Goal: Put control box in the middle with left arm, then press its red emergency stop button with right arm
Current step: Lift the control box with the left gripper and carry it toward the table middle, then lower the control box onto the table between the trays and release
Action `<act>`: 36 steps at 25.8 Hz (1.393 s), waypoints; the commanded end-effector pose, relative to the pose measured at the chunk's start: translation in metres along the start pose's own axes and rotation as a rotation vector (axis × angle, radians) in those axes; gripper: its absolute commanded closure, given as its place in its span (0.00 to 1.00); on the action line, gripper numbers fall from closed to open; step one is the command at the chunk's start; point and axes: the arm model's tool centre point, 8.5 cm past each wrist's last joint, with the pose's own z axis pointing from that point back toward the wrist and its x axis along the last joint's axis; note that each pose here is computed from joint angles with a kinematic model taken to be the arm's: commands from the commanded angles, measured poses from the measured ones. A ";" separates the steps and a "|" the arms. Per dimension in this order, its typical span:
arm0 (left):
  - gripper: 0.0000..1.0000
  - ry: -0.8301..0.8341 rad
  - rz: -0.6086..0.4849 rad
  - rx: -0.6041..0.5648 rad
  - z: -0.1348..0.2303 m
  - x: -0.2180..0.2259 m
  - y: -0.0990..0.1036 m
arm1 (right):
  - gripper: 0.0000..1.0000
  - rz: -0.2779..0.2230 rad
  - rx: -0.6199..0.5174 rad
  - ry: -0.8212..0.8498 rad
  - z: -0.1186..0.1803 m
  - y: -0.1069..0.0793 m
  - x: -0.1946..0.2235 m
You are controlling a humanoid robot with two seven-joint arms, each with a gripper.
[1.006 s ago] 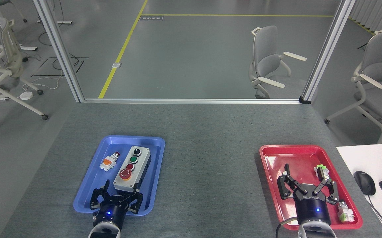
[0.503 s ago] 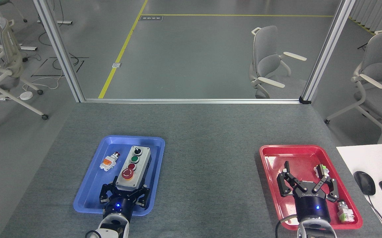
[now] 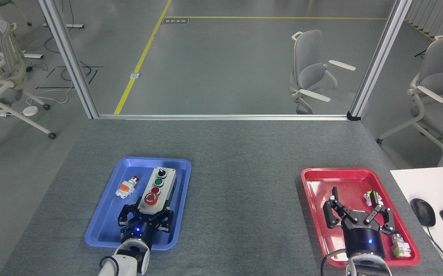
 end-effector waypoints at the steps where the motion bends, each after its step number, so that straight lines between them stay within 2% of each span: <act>1: 1.00 -0.005 0.005 0.034 -0.001 0.000 0.010 | 0.01 0.000 0.004 0.001 0.000 0.001 0.000; 7: 1.00 -0.002 0.030 0.192 0.008 -0.008 0.057 | 0.01 0.000 0.002 -0.002 0.000 0.001 0.001; 12: 1.00 -0.054 0.080 0.297 0.021 0.007 0.090 | 0.01 -0.001 -0.008 -0.006 -0.004 -0.003 0.002; 13: 1.00 -0.066 0.089 0.310 0.023 0.014 0.095 | 0.01 -0.001 -0.010 -0.006 -0.005 -0.004 0.002; 19: 1.00 -0.267 0.136 0.314 0.025 0.130 0.115 | 0.01 0.005 -0.013 -0.003 -0.006 -0.005 -0.001; 26: 1.00 -0.379 -0.011 0.181 0.014 0.193 0.083 | 0.01 0.017 -0.014 -0.004 -0.006 -0.006 -0.005; 29: 1.00 -0.417 -0.036 0.164 0.015 0.203 0.078 | 0.01 0.017 -0.016 -0.006 -0.007 -0.006 -0.005; 33: 1.00 -0.456 -0.101 0.120 0.016 0.212 0.061 | 0.01 0.014 -0.025 -0.006 -0.010 -0.010 -0.003; 36: 1.00 -0.474 -0.125 0.119 0.017 0.216 0.060 | 0.01 0.012 -0.026 -0.014 -0.010 -0.010 -0.002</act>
